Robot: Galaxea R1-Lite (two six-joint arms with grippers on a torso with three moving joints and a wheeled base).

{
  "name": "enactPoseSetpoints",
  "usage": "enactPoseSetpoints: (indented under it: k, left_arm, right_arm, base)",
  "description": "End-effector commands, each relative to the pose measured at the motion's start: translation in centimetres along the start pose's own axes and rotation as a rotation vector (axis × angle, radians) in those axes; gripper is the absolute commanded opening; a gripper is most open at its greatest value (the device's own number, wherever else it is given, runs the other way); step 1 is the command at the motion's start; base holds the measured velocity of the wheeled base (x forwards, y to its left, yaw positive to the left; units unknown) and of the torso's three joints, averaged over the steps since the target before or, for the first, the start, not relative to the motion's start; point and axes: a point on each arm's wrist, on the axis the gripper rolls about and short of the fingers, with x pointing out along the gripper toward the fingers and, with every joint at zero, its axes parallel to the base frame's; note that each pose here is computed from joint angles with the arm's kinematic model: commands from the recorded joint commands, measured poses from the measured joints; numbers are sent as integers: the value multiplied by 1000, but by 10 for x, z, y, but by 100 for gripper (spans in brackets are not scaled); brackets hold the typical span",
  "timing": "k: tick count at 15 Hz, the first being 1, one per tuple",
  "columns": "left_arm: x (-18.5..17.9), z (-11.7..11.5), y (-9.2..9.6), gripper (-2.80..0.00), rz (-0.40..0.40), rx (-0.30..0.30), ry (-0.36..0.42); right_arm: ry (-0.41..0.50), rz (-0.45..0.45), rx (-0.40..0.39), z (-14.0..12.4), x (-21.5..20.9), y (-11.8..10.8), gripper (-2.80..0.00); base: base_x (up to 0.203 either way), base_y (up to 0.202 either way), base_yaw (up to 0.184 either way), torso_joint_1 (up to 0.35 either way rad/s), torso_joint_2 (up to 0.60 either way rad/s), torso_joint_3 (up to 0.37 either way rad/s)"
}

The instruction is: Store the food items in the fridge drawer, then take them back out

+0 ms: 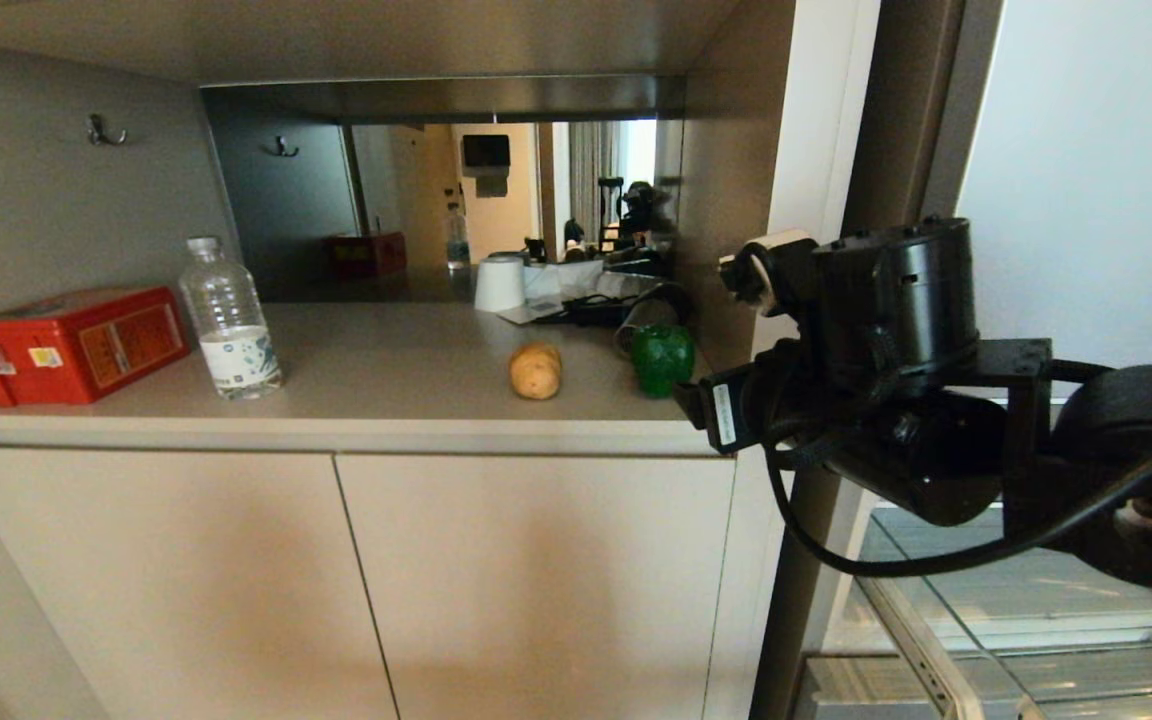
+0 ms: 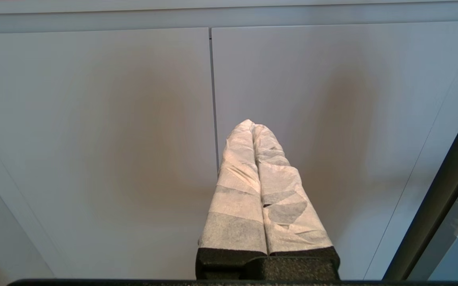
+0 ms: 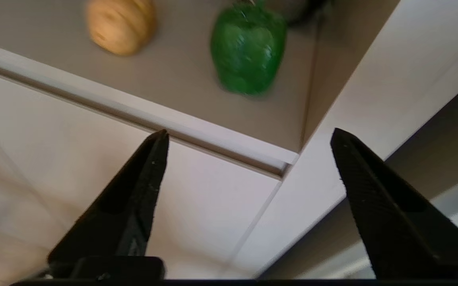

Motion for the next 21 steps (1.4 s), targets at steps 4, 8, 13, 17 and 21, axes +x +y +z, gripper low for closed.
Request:
enactPoseSetpoints:
  k: [4, 8, 13, 17, 21]
  left_arm:
    - [1, -3, 0, -280, 0, 0, 11]
    - [1, -3, 0, -280, 0, 0, 11]
    - [1, -3, 0, -280, 0, 0, 10]
    - [1, -3, 0, -280, 0, 0, 11]
    - [1, -3, 0, -280, 0, 0, 11]
  right_arm:
    - [7, -58, -14, 3, 26, 20, 0]
    - [-1, -101, 17, 2, 49, 38, 0]
    - [-33, -125, 99, 10, 66, 42, 0]
    - [-31, -160, 107, 7, 86, 42, 0]
    - [-28, -190, 118, 4, 101, 35, 0]
  base:
    - [0, 0, 0, 0, 0, 0]
    - [0, 0, 0, 0, 0, 0]
    - [0, 0, 0, 0, 0, 0]
    - [0, 0, 0, 0, 0, 0]
    - [0, 0, 0, 0, 0, 0]
